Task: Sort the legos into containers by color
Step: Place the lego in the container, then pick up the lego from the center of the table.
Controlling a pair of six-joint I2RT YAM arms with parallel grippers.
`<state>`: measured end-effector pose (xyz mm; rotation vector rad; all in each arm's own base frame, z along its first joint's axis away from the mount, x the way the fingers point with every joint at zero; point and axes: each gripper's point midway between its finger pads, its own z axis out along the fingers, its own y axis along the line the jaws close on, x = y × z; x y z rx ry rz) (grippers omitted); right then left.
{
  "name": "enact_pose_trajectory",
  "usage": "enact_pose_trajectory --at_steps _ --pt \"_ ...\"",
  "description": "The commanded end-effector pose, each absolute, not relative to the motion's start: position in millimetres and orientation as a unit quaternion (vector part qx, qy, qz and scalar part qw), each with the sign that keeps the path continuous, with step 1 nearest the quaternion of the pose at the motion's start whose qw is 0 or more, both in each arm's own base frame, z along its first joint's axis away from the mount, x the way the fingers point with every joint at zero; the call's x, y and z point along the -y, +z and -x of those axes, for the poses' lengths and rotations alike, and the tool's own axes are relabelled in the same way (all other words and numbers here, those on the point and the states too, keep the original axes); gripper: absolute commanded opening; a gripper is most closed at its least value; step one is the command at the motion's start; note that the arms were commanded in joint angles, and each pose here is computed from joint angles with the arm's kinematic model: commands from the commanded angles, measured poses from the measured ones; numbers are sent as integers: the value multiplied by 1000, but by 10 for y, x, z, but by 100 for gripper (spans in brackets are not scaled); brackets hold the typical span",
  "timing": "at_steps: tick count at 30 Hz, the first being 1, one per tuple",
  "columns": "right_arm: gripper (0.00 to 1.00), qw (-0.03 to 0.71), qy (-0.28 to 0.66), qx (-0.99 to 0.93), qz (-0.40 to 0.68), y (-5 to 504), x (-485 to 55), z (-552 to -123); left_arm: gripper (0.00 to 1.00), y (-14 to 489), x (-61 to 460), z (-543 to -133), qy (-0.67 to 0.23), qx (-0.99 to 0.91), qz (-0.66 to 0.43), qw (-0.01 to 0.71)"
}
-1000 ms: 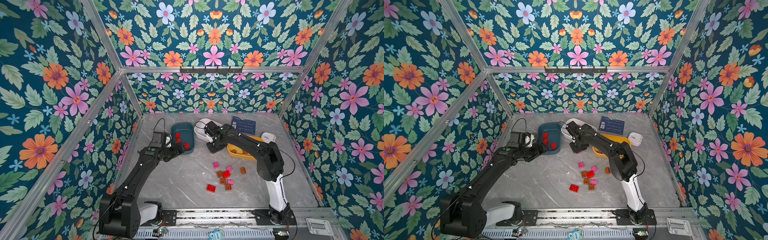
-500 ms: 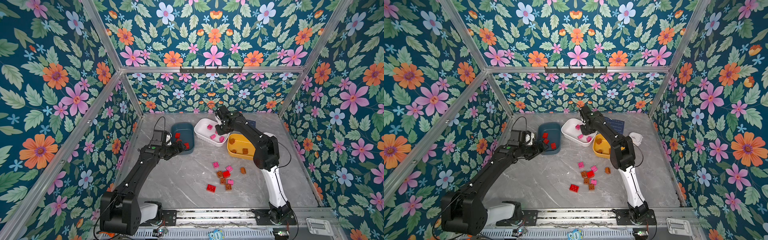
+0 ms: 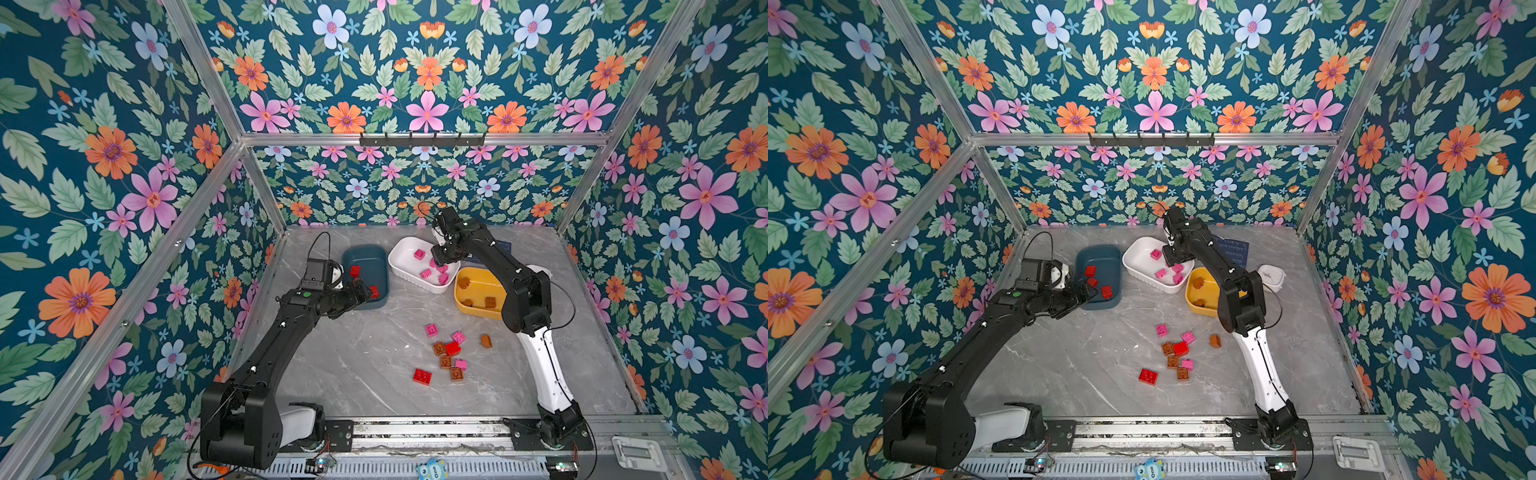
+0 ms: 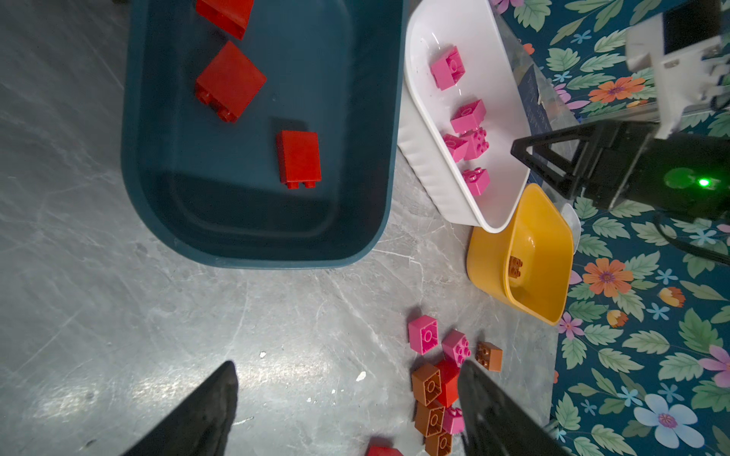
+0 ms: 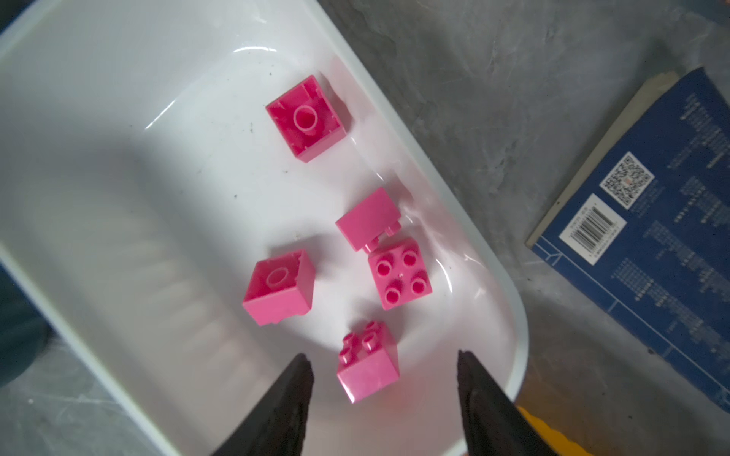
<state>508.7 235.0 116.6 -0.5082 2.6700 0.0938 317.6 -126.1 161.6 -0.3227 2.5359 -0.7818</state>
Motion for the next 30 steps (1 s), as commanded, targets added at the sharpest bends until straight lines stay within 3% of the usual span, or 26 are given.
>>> enact_pose_trajectory --at_steps 1,7,15,21,30 --pt "60 204 74 -955 204 1335 -2472 -4872 88 1636 1256 -3166 -283 -924 115 232" --pt "62 168 106 -949 247 1369 -2685 -4140 88 1608 1244 -3114 -281 -925 116 229" --pt "64 94 124 -963 220 1126 -2924 -3190 87 1618 1238 -3097 -281 -924 116 230" --pt "64 67 75 -973 207 820 -2873 -2866 88 1619 1238 -3072 -282 -924 116 229" --pt "60 56 54 -974 212 517 -2925 -2844 88 1613 1243 -3062 -284 -924 115 230"
